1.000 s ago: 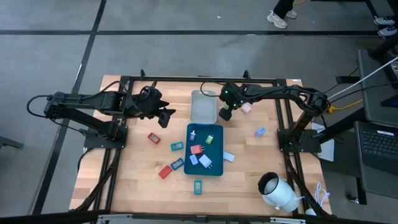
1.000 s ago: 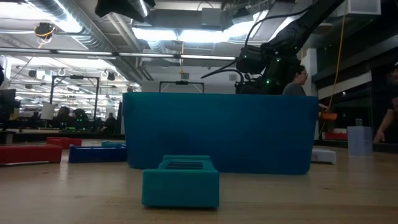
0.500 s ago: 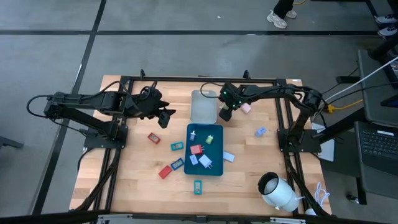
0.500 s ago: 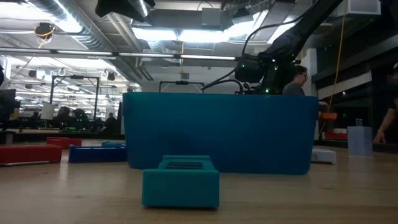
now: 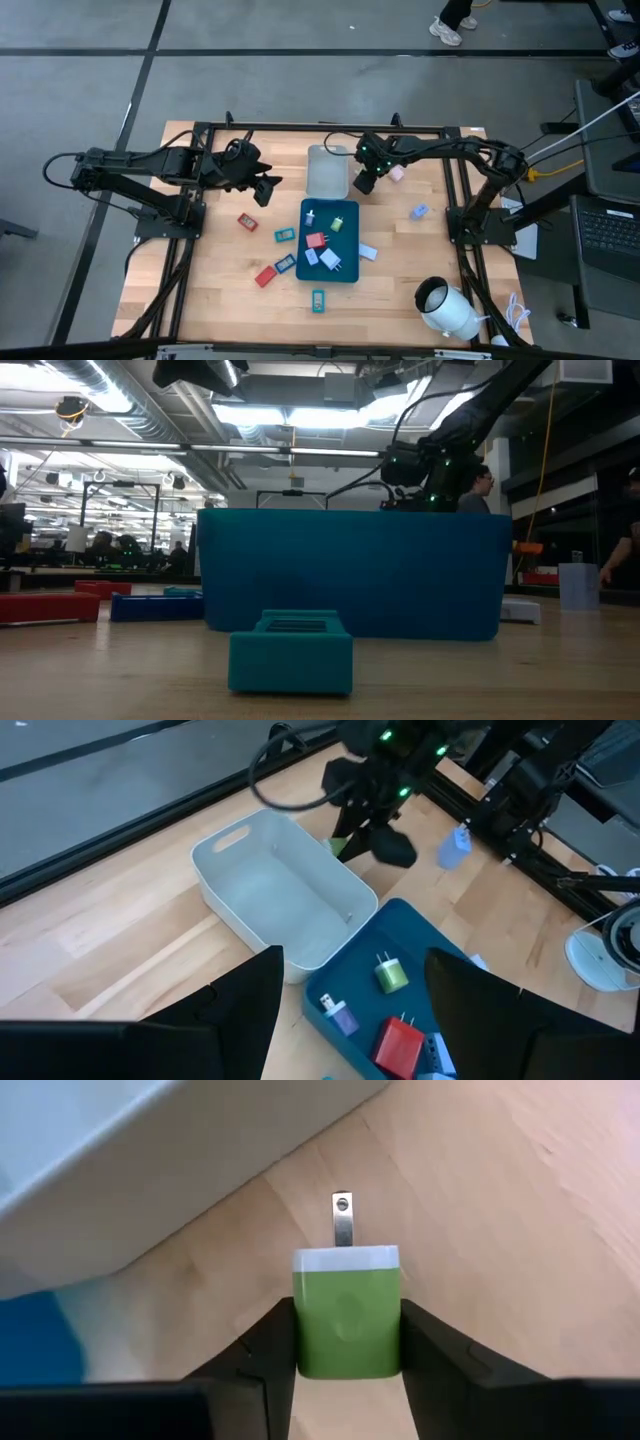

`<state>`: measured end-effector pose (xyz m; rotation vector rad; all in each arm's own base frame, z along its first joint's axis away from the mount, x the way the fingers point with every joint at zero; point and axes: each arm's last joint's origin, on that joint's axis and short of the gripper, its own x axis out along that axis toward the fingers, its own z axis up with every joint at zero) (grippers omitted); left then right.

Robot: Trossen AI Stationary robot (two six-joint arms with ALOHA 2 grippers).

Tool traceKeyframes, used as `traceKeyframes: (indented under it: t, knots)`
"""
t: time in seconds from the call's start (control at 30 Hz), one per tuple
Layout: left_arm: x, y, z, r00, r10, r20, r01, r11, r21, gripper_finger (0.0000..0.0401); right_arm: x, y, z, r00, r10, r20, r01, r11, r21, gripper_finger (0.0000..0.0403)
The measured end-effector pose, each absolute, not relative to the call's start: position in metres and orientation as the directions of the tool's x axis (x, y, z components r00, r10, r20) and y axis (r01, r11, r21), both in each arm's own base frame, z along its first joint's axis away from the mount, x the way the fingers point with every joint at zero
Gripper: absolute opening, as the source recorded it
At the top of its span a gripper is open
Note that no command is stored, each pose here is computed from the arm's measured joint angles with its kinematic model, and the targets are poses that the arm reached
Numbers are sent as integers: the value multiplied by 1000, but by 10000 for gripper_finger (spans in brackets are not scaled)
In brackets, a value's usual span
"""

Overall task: Pick & Place Office items
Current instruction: Put the green charger adapter into the blue bin

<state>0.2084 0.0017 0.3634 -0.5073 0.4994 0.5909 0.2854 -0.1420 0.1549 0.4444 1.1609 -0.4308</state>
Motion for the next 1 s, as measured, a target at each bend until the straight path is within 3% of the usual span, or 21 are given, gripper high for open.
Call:
traceKeyframes:
  t: [0.23,0.47,0.6,0.73,1.0]
  knots:
    - [197,3,353,612,423,-669,-674,721,-161,237,262,-118,201,346,-46,-937,547,822,162,140]
    - [161,0,340,383,426,-820,-652,753,87,237,243,-51,275,627,141,-766,348,829,437,140]
    - [149,-9,337,470,405,-784,-591,804,62,237,245,-16,287,668,231,-707,276,806,524,140]
    - [142,-10,318,535,419,-734,-600,800,19,237,271,6,273,667,260,-699,279,782,557,140]
    - [148,-14,285,608,302,-734,-558,820,-125,237,310,19,243,590,240,-771,335,796,505,140]
